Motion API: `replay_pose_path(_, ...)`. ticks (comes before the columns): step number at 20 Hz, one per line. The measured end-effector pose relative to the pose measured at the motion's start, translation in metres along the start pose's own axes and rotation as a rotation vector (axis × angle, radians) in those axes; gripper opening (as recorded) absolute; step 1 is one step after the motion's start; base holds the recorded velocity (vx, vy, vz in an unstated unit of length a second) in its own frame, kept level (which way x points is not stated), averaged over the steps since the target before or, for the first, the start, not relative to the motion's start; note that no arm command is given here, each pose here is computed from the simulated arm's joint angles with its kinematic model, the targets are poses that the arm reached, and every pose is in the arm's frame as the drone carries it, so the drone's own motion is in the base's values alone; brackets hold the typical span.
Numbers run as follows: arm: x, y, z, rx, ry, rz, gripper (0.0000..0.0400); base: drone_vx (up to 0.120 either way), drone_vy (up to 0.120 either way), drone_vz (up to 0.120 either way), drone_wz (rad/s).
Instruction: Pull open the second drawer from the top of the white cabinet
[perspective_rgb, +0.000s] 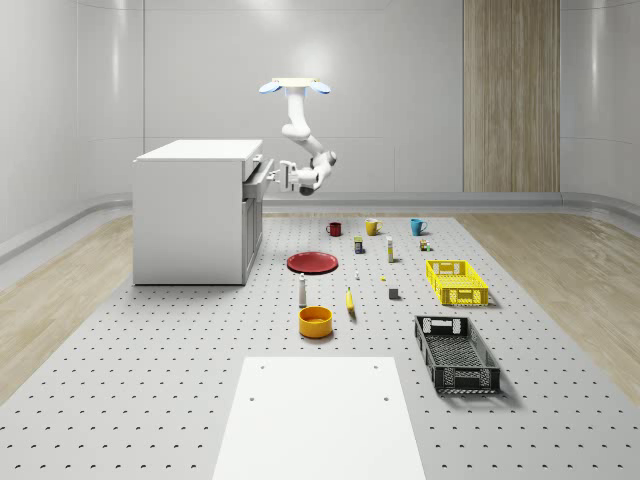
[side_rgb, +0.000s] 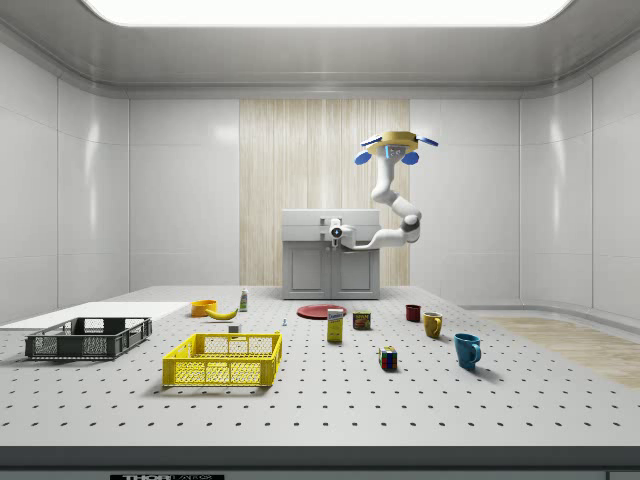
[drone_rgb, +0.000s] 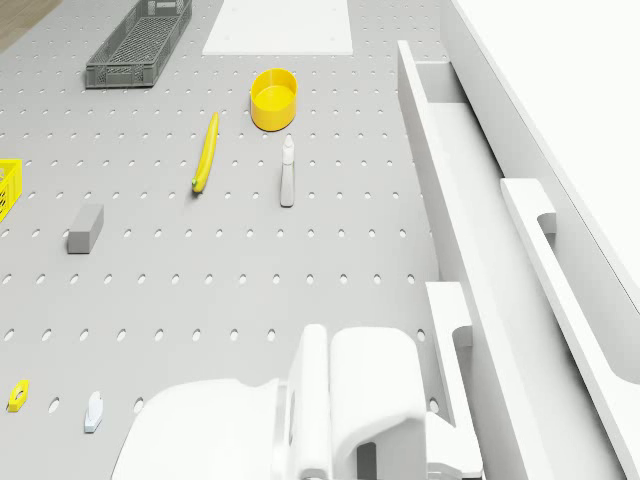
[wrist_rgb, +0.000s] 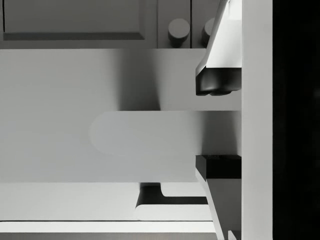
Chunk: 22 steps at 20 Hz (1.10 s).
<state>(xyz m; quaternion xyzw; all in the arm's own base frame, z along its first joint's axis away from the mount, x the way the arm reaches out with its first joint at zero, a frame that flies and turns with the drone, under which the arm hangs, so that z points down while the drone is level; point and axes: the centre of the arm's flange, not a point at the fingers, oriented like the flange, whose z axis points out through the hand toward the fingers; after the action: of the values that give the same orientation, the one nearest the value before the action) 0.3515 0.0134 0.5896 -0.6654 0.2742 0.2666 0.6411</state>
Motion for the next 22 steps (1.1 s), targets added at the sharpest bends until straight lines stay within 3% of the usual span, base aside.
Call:
replay_pose_path(2, 0.004, 0.002, -0.007, 0.007, -0.005, -0.020, 0.0166, 0.000, 0.000, 0.000, 0.000)
replay_pose_path(3, -0.002, -0.001, -0.013, 0.000, 0.000, 0.023, 0.0223, 0.000, 0.000, 0.000, 0.000)
replay_pose_path(5, 0.002, 0.002, -0.022, 0.003, -0.001, -0.024, 0.0181, 0.000, 0.000, 0.000, 0.000)
replay_pose_path(8, 0.005, 0.003, -0.032, 0.008, -0.006, 0.008, 0.0166, 0.000, 0.000, 0.000, 0.000)
replay_pose_path(9, 0.000, 0.000, -0.037, 0.002, -0.001, 0.043, 0.0216, 0.000, 0.000, 0.000, 0.000)
replay_pose_path(14, 0.005, 0.003, -0.056, 0.008, -0.006, 0.014, 0.0176, 0.000, 0.000, 0.000, 0.000)
replay_pose_path(16, 0.000, 0.001, -0.066, 0.002, 0.000, 0.036, 0.0217, 0.000, 0.000, 0.000, 0.000)
replay_pose_path(21, 0.006, 0.004, -0.086, 0.011, -0.008, 0.007, 0.0169, 0.000, 0.000, 0.000, 0.000)
replay_pose_path(22, 0.004, 0.004, -0.091, 0.008, -0.005, 0.008, 0.0196, 0.000, 0.000, 0.000, 0.000)
